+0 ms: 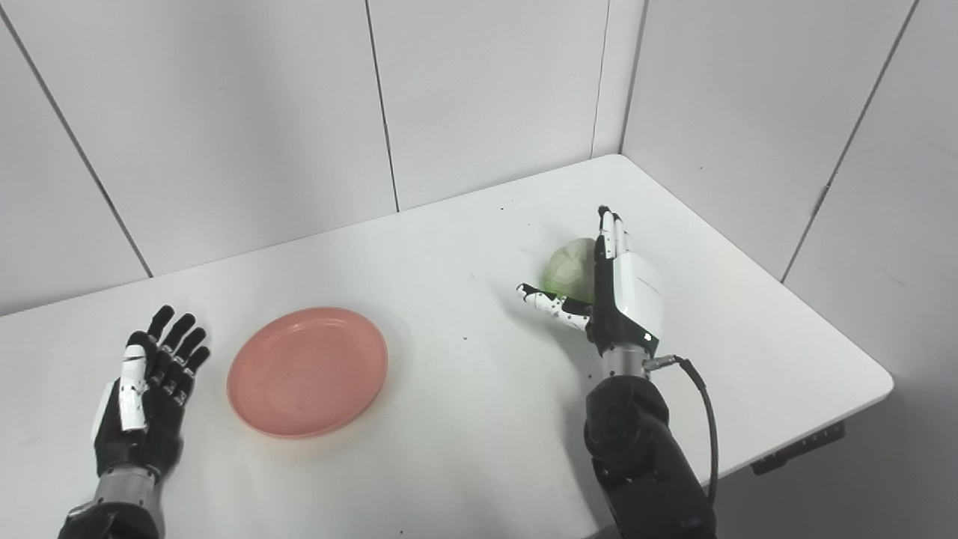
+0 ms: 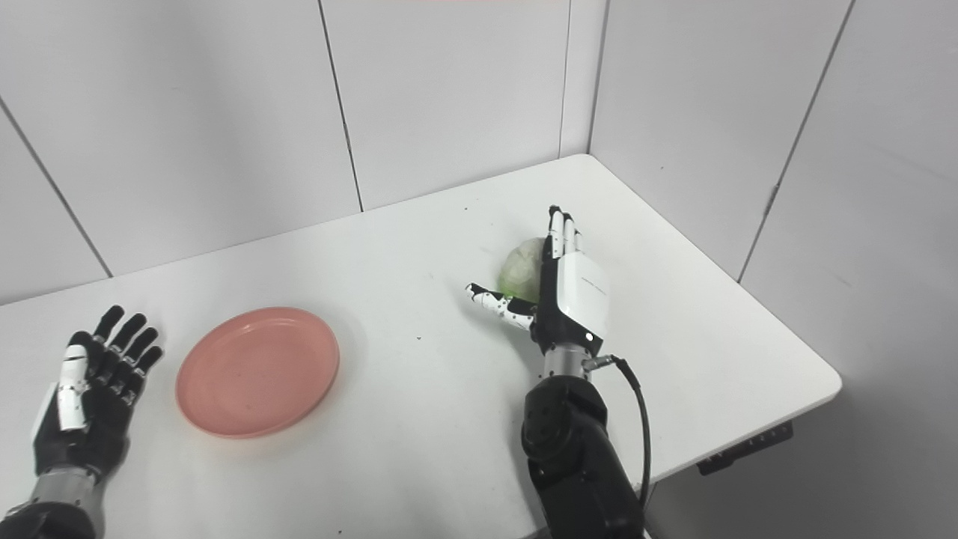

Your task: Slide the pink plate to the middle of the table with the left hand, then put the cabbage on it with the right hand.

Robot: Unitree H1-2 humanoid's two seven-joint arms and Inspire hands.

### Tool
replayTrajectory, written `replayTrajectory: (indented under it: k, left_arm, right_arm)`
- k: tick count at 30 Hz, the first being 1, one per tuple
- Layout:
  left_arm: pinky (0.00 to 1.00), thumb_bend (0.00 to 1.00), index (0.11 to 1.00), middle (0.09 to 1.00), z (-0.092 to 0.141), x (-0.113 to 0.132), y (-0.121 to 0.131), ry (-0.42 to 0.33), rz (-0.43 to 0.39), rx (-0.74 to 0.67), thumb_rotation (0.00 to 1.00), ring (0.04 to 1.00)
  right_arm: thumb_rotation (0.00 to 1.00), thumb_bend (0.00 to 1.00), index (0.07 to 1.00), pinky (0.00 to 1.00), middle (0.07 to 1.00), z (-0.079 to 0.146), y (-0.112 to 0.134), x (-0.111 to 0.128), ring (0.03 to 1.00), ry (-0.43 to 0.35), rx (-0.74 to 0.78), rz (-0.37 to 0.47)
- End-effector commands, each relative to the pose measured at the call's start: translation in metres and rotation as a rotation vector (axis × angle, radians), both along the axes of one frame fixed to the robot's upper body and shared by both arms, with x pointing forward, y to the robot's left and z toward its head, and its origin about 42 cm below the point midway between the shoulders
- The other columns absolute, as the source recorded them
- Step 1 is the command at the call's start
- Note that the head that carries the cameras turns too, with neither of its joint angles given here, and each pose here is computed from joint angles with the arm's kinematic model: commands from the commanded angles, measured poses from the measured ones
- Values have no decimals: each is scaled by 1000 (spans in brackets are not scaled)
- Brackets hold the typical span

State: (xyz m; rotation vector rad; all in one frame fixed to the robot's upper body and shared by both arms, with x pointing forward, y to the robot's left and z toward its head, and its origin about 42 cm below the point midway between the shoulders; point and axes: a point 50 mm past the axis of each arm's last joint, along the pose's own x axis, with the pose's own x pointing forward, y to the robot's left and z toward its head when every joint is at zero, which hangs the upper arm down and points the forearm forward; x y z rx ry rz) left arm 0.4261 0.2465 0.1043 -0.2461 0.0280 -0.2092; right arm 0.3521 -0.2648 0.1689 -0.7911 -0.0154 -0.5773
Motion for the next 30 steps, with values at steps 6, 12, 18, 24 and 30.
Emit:
replayTrajectory:
  k: [6,12,18,24,30]
  left_arm:
    - [926,395,905,907,-35,-24,18,138,18,13,1000,911]
    - [927,394,909,908,-33,-23,22,148,24,9,1000,911]
    - [935,396,919,916,-32,-23,27,153,22,8,1000,917]
    - [942,403,924,924,-32,-22,32,161,16,2,1000,923]
    - [944,402,928,932,-29,-23,34,156,9,6,1000,928]
  right_arm:
    - [491,1000,1000,809,1000,17,4,17,979,-67,-2,-16]
    - [506,1000,1000,733,1000,21,3,23,964,-72,-1,-38]
    - [516,1000,1000,760,1000,25,-2,26,970,-88,-13,-57]
    - [513,1000,1000,696,1000,28,-6,30,944,-96,-19,-67]
    - [513,1000,1000,706,1000,28,-5,39,935,-65,-28,-70]
